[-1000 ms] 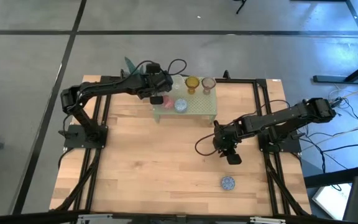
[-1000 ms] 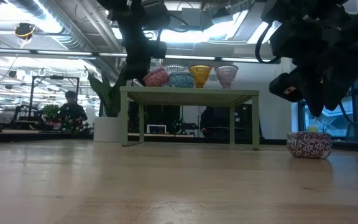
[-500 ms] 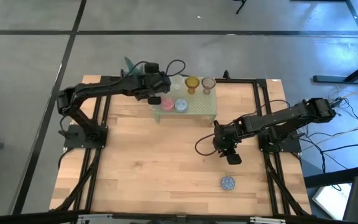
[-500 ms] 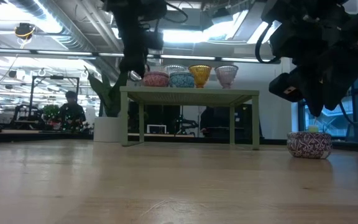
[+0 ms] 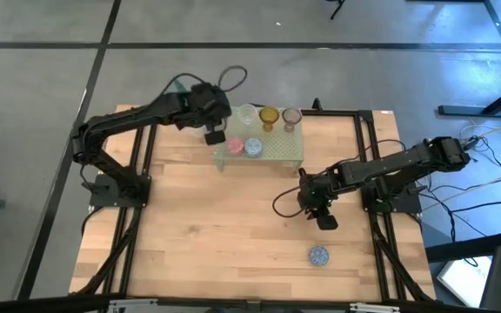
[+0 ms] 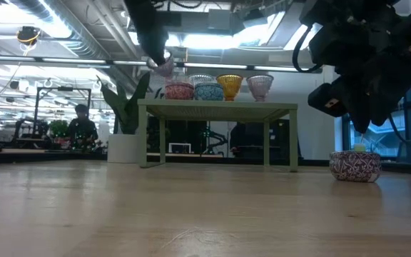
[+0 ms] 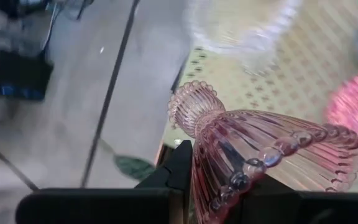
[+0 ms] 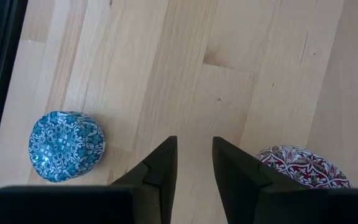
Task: Pick & Place candle stick holders
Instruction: Adjust the pink glass candle holder
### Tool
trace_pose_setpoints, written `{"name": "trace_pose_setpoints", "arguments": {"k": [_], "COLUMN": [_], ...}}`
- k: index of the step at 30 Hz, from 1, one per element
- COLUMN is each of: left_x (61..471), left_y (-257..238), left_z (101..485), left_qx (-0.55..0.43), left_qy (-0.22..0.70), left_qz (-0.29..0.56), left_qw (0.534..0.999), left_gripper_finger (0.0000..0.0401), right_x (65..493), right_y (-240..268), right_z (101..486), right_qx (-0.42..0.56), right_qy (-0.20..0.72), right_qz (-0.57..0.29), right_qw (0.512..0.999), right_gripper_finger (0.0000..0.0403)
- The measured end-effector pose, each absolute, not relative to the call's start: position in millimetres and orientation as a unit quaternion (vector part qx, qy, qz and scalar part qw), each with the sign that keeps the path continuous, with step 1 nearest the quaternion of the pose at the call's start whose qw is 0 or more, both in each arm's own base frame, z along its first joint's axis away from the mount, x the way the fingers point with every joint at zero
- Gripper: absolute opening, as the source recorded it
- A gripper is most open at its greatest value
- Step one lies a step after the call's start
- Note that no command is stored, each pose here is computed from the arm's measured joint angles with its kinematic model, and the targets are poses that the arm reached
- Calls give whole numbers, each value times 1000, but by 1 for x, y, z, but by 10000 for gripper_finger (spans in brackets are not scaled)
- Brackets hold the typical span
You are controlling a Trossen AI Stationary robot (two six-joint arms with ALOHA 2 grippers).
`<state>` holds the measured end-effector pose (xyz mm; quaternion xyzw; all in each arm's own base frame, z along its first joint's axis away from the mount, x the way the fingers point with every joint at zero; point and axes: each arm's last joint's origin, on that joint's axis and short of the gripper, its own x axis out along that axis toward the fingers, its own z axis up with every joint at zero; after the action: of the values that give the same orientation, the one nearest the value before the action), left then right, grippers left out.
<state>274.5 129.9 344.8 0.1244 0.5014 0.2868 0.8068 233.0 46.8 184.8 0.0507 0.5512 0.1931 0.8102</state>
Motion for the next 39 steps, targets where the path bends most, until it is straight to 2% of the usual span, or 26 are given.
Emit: {"name": "trace_pose_setpoints", "arguments": {"k": [8, 18, 24, 39], "left_x": [259, 238, 242, 256], "left_y": [145, 158, 169, 197], "left_z": [372, 366, 364, 330], "left_qx": [-73, -301, -359, -387], "left_qy": [445, 428, 394, 444], "left_qz": [329, 366, 350, 332], "left_qw": [829, 769, 770, 737], "left_gripper_finger": [39, 39, 39, 43], "right_x": [233, 233, 235, 236], "right_y": [47, 47, 47, 47], "right_z": [185, 185, 186, 186], "right_qx": [51, 42, 28, 27], "right_qy": [551, 548, 534, 532], "right_qz": [193, 199, 210, 210], "right_qw": [810, 811, 819, 820], "right_gripper_finger": [104, 104, 104, 104]}}
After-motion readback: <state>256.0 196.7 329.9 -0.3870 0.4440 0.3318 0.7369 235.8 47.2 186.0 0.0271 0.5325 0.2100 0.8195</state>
